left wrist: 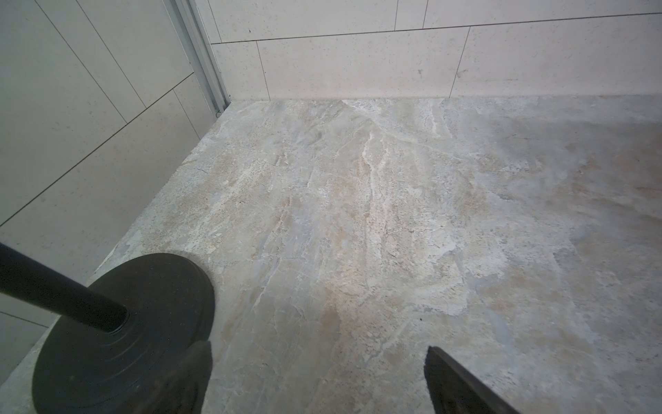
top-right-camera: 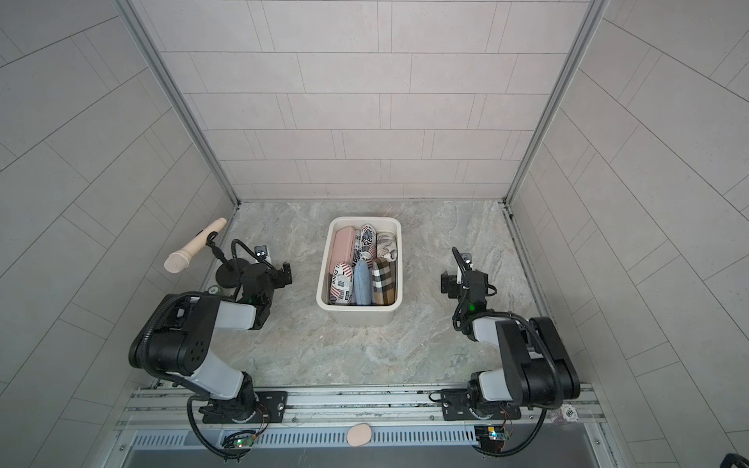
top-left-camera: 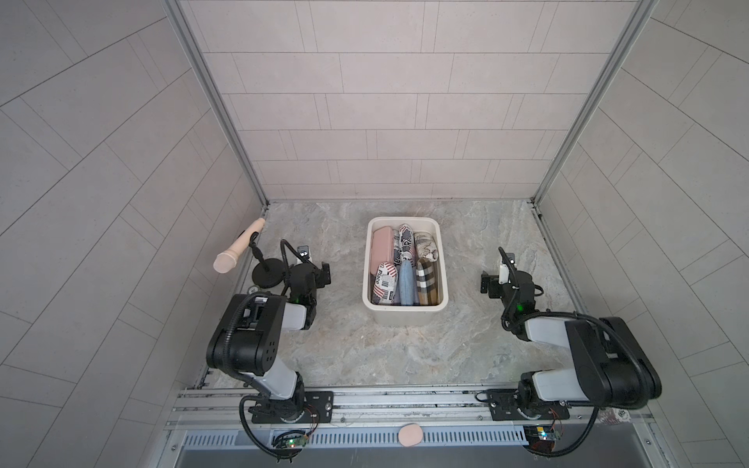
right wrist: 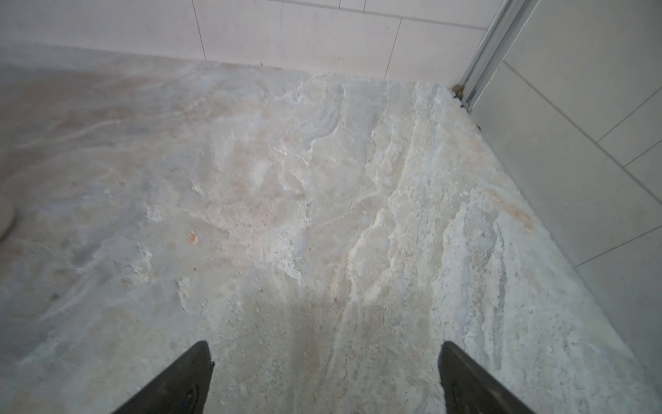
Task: Put the glasses cases into the storage boxes
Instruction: Reset both arms
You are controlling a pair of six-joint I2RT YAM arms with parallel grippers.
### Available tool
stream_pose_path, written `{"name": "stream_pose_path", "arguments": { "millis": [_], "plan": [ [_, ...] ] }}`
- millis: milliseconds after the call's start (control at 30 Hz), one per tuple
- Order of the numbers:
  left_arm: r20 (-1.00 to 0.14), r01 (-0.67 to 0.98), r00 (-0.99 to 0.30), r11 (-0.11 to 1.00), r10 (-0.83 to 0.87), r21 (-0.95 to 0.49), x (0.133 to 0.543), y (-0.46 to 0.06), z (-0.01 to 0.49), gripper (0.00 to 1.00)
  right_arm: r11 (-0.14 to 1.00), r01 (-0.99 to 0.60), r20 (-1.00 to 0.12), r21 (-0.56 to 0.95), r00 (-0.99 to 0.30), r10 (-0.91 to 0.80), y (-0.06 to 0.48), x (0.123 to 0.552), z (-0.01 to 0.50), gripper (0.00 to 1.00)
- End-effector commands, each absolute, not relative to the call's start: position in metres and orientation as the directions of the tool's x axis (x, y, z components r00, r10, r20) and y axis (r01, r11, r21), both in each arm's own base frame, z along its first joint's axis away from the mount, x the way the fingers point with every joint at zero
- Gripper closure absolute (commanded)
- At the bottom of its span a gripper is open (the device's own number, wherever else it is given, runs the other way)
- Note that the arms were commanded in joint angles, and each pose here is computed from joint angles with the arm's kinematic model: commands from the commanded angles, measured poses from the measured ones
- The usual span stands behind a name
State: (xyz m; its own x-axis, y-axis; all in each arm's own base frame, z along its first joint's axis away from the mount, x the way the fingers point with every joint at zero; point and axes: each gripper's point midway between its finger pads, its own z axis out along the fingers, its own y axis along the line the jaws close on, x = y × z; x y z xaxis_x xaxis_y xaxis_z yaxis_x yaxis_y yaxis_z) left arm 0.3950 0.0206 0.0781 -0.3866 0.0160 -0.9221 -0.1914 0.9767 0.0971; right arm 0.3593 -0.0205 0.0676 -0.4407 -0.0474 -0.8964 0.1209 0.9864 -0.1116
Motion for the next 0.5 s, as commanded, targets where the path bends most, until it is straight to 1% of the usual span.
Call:
{"name": "stream_pose_path", "arguments": {
  "millis": [0,33,100,167,200,267,333,400,467],
  "plan": [
    [-0.933,-0.192,-0.359,0.977,0.014,0.089,0.399,0.021,0.086,0.00,0.978,0.174,-0.953,-0.116,-0.298,-0.060,-0.027,0.378,0.095,0.00],
    [-0.933,-0.194,-0.360,0.977,0.013,0.089,0.399,0.022,0.086,0.00,0.978,0.169,-0.939,-0.125,-0.337,-0.062,-0.027,0.385,0.093,0.00],
    [-0.933,-0.193,-0.360,0.977,0.015,0.090,0.399,0.021,0.086,0.00,0.975,0.179,-0.885,-0.133,-0.464,-0.035,-0.030,0.392,0.084,0.00],
    [-0.933,-0.195,-0.360,0.977,0.014,0.090,0.399,0.022,0.086,0.00,0.976,0.160,-0.917,-0.147,-0.392,-0.074,-0.026,0.393,0.087,0.00],
    [-0.933,-0.192,-0.360,0.977,0.014,0.089,0.399,0.021,0.086,0.00,0.977,0.159,-0.918,-0.144,-0.391,-0.071,-0.026,0.394,0.088,0.00],
    [-0.933,-0.194,-0.360,0.977,0.014,0.090,0.399,0.022,0.086,0.00,0.975,0.179,-0.890,-0.132,-0.454,-0.038,-0.029,0.392,0.085,0.00],
    [-0.933,-0.193,-0.359,0.977,0.014,0.089,0.399,0.022,0.086,0.00,0.976,0.161,-0.907,-0.147,-0.417,-0.068,-0.027,0.393,0.086,0.00],
    [-0.933,-0.193,-0.359,0.977,0.015,0.090,0.399,0.022,0.086,0.00,0.975,0.176,-0.893,-0.133,-0.448,-0.041,-0.029,0.392,0.085,0.00],
    [-0.933,-0.193,-0.359,0.977,0.014,0.089,0.399,0.022,0.086,0.00,0.976,0.169,-0.904,-0.138,-0.425,-0.054,-0.028,0.393,0.087,0.00]
  ]
}}
